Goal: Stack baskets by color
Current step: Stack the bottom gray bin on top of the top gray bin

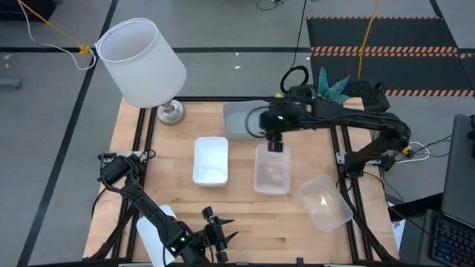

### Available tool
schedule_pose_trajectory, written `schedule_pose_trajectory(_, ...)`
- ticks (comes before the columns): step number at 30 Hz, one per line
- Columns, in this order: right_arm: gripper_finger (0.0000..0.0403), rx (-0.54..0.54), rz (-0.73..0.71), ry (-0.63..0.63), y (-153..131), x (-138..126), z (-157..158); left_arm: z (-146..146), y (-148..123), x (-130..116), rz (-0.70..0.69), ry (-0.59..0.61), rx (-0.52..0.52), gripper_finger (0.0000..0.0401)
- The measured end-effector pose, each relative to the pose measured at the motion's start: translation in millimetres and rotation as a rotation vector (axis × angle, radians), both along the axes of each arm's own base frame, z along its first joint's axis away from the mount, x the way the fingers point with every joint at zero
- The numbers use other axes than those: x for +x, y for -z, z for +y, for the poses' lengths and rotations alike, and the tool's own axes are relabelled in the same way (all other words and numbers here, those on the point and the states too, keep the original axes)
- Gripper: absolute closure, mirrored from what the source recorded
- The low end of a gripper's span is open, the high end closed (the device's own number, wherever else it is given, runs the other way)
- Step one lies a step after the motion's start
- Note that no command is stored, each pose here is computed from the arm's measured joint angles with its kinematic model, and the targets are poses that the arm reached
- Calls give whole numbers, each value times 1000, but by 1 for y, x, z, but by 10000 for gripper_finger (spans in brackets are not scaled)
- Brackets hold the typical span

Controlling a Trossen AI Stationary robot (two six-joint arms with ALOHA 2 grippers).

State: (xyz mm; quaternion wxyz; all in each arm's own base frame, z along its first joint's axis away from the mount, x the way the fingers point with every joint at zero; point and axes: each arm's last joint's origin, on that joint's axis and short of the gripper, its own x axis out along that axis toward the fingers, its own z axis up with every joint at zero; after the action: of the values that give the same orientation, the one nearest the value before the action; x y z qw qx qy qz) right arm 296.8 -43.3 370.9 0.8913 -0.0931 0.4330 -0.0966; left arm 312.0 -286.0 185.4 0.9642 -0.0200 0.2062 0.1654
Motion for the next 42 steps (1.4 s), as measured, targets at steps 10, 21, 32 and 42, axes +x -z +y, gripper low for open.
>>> schedule_pose_trajectory(10,242,-129,-28,113,34,-57,12,0,-1,0,-6,1,-4,210)
schedule_pose_trajectory(21,343,-190,4,141,127,-56,-47,0,-1,2,-12,2,-4,210)
schedule_pose_trajectory(32,395,-82,29,94,159,-41,-78,1,-3,4,-20,7,0,210)
schedule_pose_trajectory(42,402,-66,22,91,162,-37,-74,0,-3,4,-19,11,5,210)
